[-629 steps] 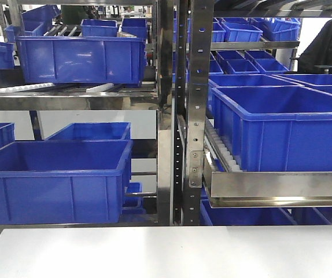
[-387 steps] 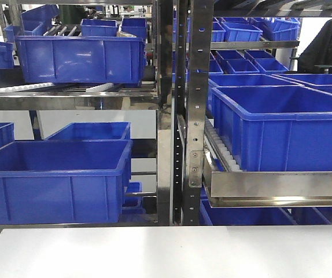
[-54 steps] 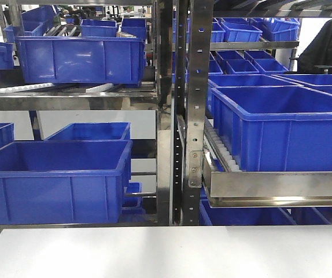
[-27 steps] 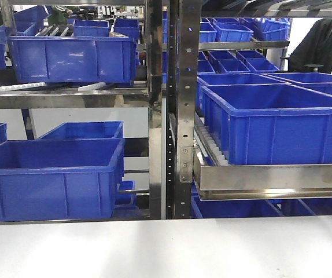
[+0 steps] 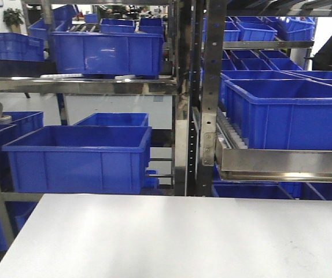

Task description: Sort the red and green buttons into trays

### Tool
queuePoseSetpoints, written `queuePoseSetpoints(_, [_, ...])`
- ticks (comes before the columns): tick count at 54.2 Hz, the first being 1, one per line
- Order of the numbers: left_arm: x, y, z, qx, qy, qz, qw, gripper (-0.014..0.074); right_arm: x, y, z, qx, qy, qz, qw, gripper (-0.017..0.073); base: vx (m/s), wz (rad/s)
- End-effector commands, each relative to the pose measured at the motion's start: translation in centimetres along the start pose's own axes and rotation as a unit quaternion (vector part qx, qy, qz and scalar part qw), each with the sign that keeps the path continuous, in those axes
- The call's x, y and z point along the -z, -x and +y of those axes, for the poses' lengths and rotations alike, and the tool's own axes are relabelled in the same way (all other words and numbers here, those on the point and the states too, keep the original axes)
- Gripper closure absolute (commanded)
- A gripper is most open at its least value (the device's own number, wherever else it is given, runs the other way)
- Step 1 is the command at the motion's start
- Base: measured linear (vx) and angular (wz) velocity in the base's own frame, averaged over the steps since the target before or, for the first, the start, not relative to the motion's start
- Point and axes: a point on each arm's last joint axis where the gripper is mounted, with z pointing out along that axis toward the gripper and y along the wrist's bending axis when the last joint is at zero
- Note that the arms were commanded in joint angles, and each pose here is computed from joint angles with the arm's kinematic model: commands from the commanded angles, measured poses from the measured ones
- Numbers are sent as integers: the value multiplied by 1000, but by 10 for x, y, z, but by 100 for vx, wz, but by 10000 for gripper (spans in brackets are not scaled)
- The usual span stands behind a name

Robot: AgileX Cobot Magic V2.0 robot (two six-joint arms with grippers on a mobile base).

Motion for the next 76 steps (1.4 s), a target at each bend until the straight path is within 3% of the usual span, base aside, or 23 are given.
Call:
queuePoseSetpoints(1, [5,20,0,3,2,-62,998,596,7,19,2,10,10,-62,998,568,-21,20])
queuePoseSetpoints(76, [5,20,0,3,2,-62,998,596,7,19,2,10,10,-62,998,568,-12,32])
